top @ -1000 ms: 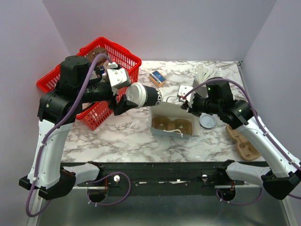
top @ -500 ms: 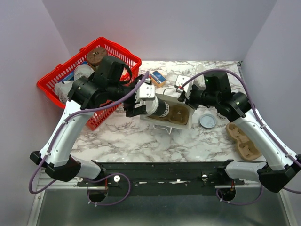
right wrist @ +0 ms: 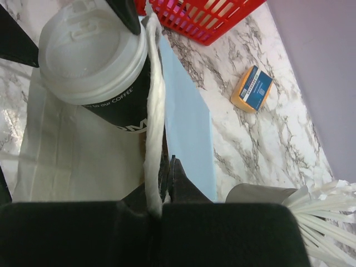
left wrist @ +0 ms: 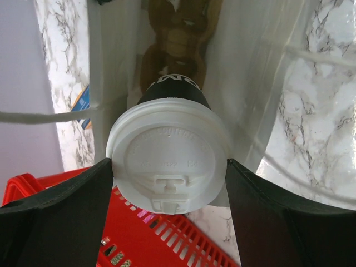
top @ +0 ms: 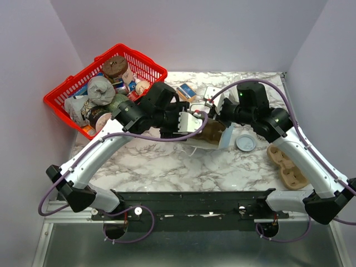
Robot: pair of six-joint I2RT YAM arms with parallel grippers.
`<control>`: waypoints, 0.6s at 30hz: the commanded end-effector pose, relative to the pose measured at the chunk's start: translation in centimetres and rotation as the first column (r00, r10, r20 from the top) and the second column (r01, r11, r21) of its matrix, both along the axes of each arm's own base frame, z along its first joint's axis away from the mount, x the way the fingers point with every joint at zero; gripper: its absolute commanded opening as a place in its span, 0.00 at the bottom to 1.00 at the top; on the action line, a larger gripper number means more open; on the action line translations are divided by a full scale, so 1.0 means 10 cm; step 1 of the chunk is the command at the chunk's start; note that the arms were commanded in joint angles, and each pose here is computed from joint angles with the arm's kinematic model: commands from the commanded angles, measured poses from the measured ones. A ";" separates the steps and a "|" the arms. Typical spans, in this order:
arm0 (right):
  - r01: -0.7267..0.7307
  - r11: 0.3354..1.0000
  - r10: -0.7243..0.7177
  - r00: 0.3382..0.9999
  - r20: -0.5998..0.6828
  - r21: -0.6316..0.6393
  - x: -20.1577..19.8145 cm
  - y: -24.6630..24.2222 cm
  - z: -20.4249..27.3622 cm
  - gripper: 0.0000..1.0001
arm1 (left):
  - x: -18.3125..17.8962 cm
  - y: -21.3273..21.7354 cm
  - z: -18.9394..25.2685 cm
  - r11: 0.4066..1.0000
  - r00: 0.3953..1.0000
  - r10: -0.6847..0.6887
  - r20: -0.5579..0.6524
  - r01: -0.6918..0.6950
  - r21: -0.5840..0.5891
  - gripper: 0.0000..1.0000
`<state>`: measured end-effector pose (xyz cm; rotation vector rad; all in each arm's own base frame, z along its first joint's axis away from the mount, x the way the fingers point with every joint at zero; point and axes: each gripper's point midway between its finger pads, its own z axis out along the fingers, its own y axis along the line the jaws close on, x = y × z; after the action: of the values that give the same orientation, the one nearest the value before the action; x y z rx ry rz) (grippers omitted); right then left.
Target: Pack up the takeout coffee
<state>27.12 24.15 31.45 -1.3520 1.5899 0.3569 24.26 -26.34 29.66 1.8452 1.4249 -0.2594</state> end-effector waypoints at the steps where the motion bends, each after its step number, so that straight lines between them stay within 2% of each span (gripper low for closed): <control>1: 0.009 0.997 -0.013 0.998 0.063 0.074 0.05 0.09 0.23 0.01 | 0.02 0.01 -0.14 0.995 0.994 -0.079 0.074 0.075 0.062 0.00; 5: -0.028 0.993 0.016 0.994 0.105 0.113 0.03 0.13 0.20 0.01 | 0.03 -0.03 -0.22 0.992 0.983 -0.123 0.134 0.116 0.055 0.00; 10: -0.085 0.986 0.073 0.993 0.088 0.145 -0.03 0.25 0.04 0.01 | 0.12 -0.06 -0.33 0.987 0.954 -0.156 0.257 0.145 0.064 0.00; 18: -0.039 0.976 0.027 0.998 0.059 0.213 0.11 0.35 0.10 0.01 | 0.08 -0.07 -0.40 0.986 0.926 -0.164 0.339 0.160 0.041 0.00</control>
<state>27.83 25.68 29.07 -1.2826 1.5547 0.4180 24.76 -26.11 23.51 1.9744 1.1626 -0.0639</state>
